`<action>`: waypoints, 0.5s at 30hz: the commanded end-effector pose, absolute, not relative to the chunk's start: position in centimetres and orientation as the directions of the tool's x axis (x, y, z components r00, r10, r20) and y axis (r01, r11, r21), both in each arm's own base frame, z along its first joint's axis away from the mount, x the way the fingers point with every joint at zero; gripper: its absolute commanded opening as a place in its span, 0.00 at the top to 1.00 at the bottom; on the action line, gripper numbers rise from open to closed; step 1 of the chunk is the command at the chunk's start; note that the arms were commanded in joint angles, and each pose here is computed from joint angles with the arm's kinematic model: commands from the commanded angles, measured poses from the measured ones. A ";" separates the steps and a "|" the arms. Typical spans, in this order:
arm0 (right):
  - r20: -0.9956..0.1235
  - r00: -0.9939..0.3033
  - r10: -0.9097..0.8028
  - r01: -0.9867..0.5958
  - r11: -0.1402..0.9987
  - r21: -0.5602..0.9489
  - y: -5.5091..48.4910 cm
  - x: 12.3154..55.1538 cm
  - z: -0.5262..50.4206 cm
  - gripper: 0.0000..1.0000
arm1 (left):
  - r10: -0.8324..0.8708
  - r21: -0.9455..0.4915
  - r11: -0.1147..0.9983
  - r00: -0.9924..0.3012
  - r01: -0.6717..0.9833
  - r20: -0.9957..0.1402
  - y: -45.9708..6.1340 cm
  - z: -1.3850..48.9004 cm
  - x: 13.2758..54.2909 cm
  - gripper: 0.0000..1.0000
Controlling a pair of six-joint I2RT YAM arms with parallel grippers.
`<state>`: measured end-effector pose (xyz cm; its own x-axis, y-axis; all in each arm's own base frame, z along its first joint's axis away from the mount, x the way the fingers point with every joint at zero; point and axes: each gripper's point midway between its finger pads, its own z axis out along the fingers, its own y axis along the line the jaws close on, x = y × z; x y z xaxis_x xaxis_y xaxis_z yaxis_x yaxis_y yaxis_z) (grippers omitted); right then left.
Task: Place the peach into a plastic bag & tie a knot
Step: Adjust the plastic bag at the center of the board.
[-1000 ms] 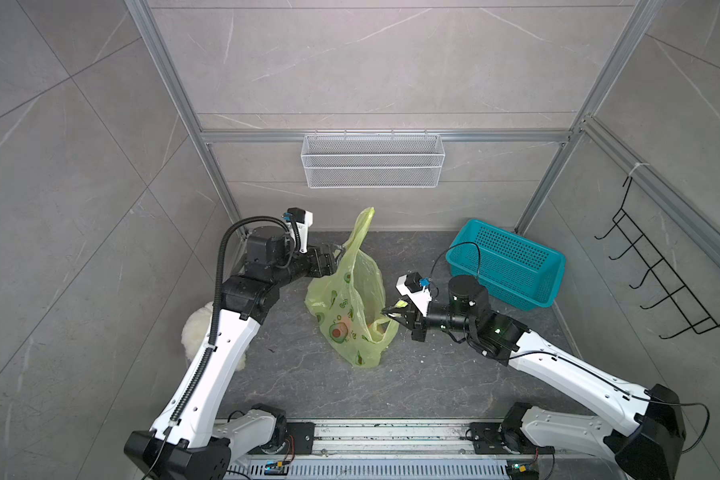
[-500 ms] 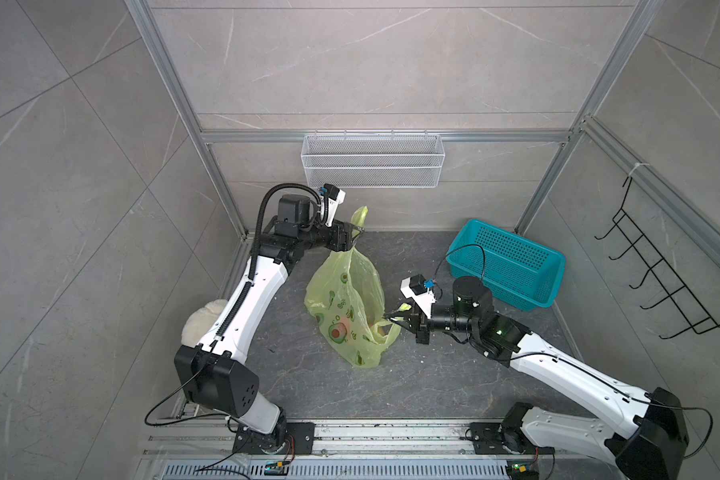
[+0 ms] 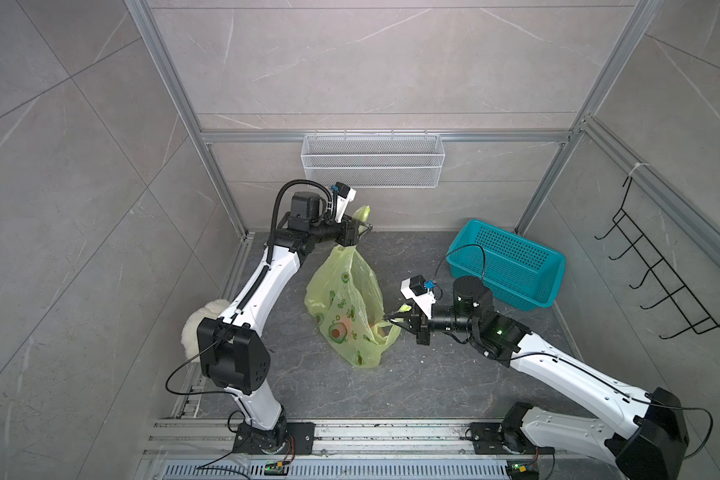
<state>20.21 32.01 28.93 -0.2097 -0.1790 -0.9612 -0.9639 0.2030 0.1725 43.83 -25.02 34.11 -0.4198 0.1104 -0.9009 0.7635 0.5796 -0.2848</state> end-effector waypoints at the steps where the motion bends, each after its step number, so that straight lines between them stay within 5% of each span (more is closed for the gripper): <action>1: -0.966 -0.204 -0.159 -0.967 0.187 0.174 31.7 19.8 29.6 1.00 | 0.049 -0.280 0.491 -0.347 0.825 -0.937 -25.7 37.5 43.9 0.46; 5: -0.965 -0.211 -0.155 -0.964 0.195 0.179 31.6 20.0 29.5 1.00 | -0.007 -0.349 0.385 -0.376 0.854 -0.927 -26.6 38.5 43.2 0.66; 9: -0.968 -0.220 -0.121 -0.958 0.215 0.190 31.0 20.5 29.9 1.00 | -0.003 -0.400 0.304 -0.418 0.865 -0.908 -27.3 38.6 42.3 1.00; 15: -0.952 -0.307 -0.018 -0.909 0.303 0.287 28.7 23.3 31.0 1.00 | -0.019 -0.416 0.289 -0.429 0.862 -0.903 -26.7 39.3 40.0 1.00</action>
<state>22.58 29.61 29.41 -0.2754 -0.0988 -0.9562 -0.9268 0.2915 0.2368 42.65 -27.02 35.91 -0.4820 0.0114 -0.8761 0.8203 0.3572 -0.4466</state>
